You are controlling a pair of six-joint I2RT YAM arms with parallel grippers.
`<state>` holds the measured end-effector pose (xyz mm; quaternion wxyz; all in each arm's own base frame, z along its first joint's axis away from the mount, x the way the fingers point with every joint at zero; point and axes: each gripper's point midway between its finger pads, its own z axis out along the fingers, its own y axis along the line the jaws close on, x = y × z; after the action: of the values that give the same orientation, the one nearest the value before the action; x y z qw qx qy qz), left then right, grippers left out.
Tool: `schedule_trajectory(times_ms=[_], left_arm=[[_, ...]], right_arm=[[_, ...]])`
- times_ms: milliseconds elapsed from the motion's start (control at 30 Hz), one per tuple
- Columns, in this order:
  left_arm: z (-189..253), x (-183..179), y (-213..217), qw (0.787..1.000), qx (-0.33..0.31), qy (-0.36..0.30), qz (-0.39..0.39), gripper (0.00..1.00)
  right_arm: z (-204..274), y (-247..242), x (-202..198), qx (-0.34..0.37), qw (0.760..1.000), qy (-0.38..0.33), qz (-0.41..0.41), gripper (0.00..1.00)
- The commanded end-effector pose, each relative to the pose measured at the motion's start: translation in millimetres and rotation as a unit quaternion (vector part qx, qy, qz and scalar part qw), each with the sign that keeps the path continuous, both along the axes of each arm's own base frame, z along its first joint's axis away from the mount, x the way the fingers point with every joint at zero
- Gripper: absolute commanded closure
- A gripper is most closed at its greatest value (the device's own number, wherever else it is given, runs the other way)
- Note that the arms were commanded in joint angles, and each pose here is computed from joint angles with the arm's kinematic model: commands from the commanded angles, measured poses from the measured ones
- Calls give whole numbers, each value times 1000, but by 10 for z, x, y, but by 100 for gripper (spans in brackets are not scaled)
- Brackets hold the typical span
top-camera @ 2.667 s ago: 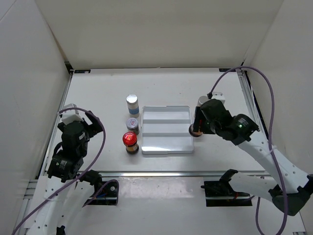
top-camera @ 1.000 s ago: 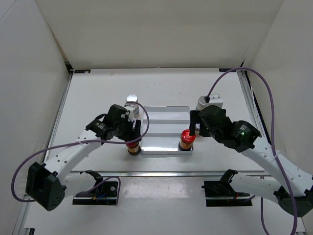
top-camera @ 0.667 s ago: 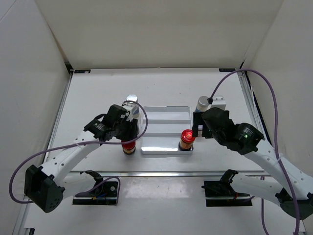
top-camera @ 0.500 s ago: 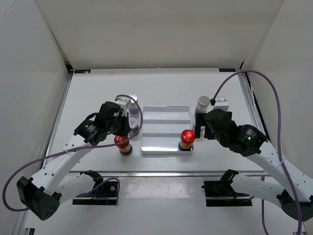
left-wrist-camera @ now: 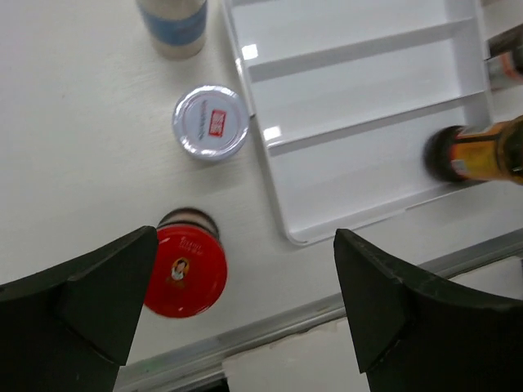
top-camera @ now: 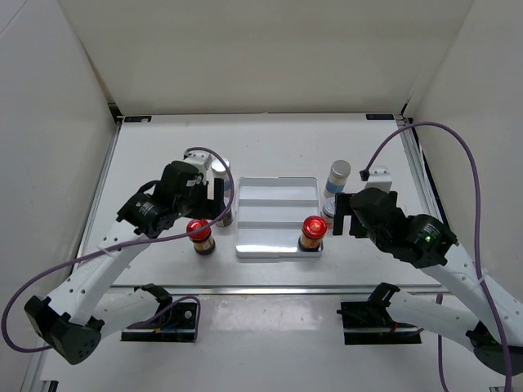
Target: Organize the condiment bottles
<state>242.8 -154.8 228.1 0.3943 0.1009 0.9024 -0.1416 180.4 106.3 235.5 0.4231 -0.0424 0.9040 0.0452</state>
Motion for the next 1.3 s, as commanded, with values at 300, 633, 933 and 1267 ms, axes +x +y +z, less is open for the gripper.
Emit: schedule_trajectory(times_ms=[300, 633, 933, 1267], left_arm=[[-634, -275, 367, 988, 70, 105, 90, 0], [-976, -270, 364, 971, 138, 166, 102, 0], [-997, -269, 363, 970, 141, 169, 102, 43], [-73, -102, 222, 988, 45, 77, 124, 89]], right_arm=[[-196, 32, 20, -16, 999, 25, -9, 0], [-184, -11, 10, -18, 1000, 18, -10, 0], [-258, -52, -5, -27, 999, 21, -13, 0], [-243, -110, -36, -29, 999, 18, -16, 0]])
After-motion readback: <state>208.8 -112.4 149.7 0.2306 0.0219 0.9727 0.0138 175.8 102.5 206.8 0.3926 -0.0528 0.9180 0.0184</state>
